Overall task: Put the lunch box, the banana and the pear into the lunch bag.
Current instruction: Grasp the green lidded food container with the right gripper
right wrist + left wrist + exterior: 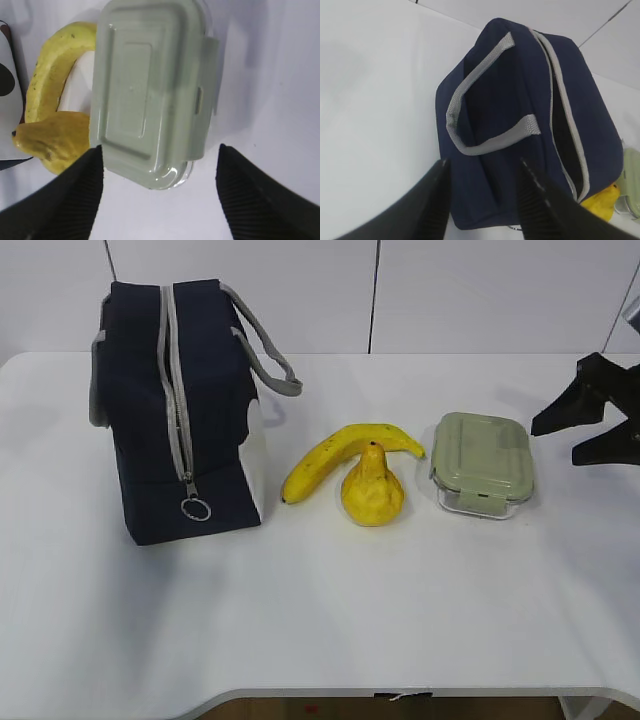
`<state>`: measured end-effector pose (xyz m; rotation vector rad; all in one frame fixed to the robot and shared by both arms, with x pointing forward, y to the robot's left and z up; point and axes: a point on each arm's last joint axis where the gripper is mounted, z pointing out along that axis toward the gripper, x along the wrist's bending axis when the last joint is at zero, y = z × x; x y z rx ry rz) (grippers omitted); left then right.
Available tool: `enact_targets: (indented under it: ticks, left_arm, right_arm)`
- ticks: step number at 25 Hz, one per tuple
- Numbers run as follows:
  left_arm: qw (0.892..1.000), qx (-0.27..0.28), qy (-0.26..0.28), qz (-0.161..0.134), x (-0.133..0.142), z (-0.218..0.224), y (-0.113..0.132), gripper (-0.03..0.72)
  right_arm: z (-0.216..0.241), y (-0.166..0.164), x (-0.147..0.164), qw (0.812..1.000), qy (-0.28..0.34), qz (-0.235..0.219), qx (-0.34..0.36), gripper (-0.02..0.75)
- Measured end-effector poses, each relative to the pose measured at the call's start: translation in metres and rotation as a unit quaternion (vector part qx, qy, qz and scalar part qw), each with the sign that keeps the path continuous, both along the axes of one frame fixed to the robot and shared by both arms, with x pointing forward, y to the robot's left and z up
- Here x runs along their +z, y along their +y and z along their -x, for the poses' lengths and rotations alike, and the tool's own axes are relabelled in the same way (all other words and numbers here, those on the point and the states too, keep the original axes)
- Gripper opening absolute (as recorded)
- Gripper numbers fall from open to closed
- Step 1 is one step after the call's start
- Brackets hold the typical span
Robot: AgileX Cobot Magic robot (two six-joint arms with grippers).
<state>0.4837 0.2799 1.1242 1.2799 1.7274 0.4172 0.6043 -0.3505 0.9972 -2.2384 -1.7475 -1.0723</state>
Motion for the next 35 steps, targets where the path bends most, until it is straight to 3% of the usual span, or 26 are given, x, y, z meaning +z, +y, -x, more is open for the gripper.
enact_targets:
  ticks: [14,28,35]
  left_arm:
    - [0.999,0.004,0.031,0.035,-0.011,-0.031,-0.003,0.363]
    - [0.999,0.017,0.012,0.035,-0.009,-0.035,-0.001,0.366]
    - [0.999,0.018,0.01,0.036,-0.009,-0.035,-0.001,0.366]
  right_arm:
    - [-0.045,-0.011,-0.036,0.998,0.012,-0.031,0.059,0.557]
    - [-0.052,-0.01,-0.058,0.996,0.02,-0.054,0.071,0.556]
    - [-0.052,-0.01,-0.062,0.996,0.02,-0.057,0.071,0.505]
